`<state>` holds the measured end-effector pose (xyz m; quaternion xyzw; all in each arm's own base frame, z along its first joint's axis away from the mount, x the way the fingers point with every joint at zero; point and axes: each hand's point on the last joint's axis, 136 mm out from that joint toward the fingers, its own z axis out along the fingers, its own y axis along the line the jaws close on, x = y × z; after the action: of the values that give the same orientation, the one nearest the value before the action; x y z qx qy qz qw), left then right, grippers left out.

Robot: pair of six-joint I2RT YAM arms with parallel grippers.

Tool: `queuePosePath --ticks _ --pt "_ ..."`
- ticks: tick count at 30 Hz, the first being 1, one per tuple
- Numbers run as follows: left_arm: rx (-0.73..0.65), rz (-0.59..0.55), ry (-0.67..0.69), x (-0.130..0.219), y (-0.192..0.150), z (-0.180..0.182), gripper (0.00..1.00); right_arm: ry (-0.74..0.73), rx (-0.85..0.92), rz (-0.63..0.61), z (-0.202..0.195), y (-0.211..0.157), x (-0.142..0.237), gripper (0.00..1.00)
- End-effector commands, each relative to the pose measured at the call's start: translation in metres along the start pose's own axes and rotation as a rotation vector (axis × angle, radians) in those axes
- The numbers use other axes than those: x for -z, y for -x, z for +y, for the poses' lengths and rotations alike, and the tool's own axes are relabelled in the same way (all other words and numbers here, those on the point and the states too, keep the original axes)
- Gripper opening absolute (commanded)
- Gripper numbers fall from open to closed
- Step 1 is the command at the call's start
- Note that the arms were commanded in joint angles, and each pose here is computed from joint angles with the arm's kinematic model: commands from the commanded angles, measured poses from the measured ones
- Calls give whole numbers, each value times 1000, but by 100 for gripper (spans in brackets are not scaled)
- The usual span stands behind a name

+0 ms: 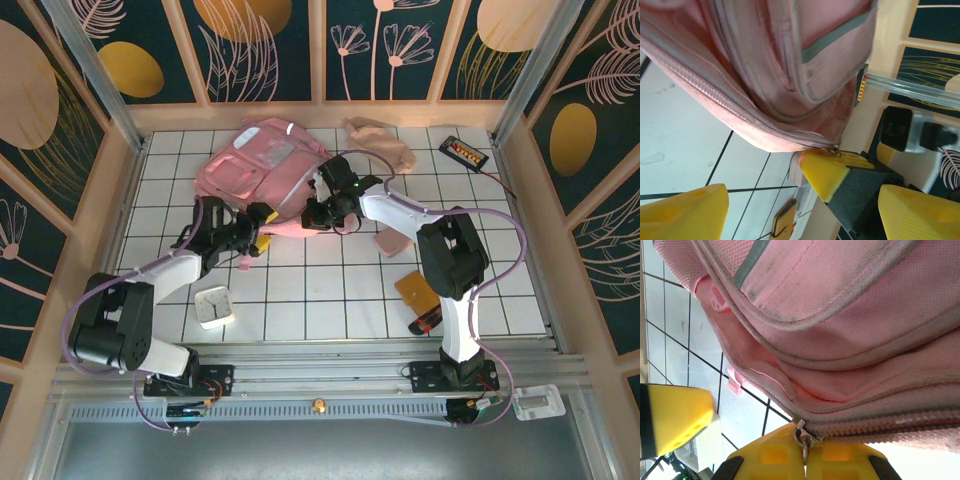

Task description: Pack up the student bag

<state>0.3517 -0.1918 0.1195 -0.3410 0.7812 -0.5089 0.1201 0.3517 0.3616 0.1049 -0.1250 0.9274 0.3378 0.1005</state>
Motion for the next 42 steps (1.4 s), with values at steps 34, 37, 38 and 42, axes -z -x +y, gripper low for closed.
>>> queuePosePath --ticks 34,37,38,42 --pt "-234 96 264 -23 11 26 0 -205 -84 -83 -70 15 59 0" --pt "-319 102 319 -13 14 27 0 -218 -90 -96 -81 22 63 0" --pt "-335 96 338 -7 16 30 0 -223 -92 -100 -86 24 64 0" --pt "-347 69 348 11 25 34 0 -234 -88 -125 -100 35 69 0"
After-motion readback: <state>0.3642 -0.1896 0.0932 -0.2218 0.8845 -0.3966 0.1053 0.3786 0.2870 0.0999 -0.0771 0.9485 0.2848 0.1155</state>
